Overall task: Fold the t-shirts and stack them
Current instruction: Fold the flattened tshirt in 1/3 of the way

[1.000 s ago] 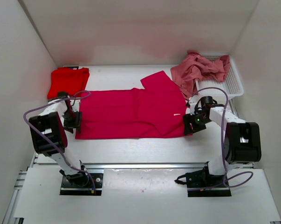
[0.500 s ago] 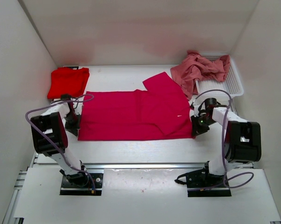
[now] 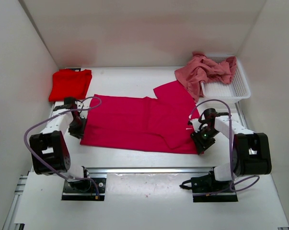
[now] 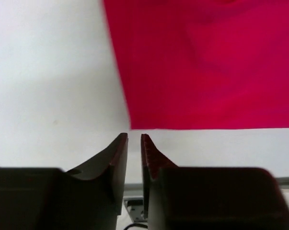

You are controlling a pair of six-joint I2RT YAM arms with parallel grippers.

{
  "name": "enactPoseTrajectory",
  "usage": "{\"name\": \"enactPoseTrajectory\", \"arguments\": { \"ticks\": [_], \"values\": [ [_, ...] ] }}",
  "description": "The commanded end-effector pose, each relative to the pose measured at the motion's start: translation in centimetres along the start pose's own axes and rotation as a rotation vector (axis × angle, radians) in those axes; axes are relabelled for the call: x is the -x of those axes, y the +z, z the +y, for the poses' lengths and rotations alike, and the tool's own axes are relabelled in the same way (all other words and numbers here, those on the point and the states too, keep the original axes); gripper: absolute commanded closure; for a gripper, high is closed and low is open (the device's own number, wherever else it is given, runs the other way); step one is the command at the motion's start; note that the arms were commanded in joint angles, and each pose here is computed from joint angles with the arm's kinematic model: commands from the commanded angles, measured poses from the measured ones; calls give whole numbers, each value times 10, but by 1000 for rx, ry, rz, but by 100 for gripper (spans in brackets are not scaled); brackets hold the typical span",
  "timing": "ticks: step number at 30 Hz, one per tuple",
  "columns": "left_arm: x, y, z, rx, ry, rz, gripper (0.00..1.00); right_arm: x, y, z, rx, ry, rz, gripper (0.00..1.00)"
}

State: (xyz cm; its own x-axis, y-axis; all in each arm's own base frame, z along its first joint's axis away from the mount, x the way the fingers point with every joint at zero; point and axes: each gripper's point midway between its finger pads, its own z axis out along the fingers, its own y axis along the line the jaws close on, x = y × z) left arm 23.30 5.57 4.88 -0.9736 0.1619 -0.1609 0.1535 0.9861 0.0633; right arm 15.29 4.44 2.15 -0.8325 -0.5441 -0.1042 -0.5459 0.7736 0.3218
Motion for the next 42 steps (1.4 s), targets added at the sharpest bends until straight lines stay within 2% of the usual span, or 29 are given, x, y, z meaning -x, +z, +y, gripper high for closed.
{"name": "enactPoseTrajectory", "arguments": {
  "ticks": [1,3,7,11,13,16,18,21,22,24,27,28,34,38,39,41,42],
  "values": [
    [22,3,-9,-44,-19,-77,67,6,-8,-14,-59,5,-30,58],
    [24,13,-1,-37,-59,-58,62,7,-9,-19,-73,25,-31,55],
    [28,28,-12,-81,-81,-15,54,12,-12,-24,-86,26,-49,56],
    [20,41,-24,-54,-23,31,53,17,-14,-26,-103,31,-79,58],
    [17,46,-27,-4,10,55,56,13,-10,-26,-112,41,-73,58],
    [15,51,-23,10,-21,77,68,11,-7,-23,-104,38,-70,59],
    [7,58,-24,-4,-30,118,81,12,-5,-21,-97,33,-76,59],
    [16,54,-26,-42,-43,104,100,13,-2,-24,-95,47,-89,59],
    [16,51,-26,-38,-45,98,100,14,-1,-25,-93,49,-92,60],
    [15,44,-24,-37,-42,83,100,15,-1,-28,-106,34,-87,66],
    [-2,36,-17,-50,-73,94,100,15,4,-19,-103,-52,-62,98],
    [-8,33,-18,-57,-70,98,100,13,4,-14,-87,-66,-52,100],
    [-42,11,-4,-24,-28,122,100,-22,-9,-13,-33,-15,2,100],
    [-46,-4,-5,-20,14,127,100,-57,-6,4,-43,-173,161,100],
    [-48,-4,-9,-25,25,130,100,-59,-6,5,-50,-194,164,100],
    [-56,-3,-10,-4,44,161,100,-57,-8,2,-93,-198,155,92],
    [-63,-3,-10,0,52,185,100,-50,-12,1,-108,-178,123,63]
  ]
}}
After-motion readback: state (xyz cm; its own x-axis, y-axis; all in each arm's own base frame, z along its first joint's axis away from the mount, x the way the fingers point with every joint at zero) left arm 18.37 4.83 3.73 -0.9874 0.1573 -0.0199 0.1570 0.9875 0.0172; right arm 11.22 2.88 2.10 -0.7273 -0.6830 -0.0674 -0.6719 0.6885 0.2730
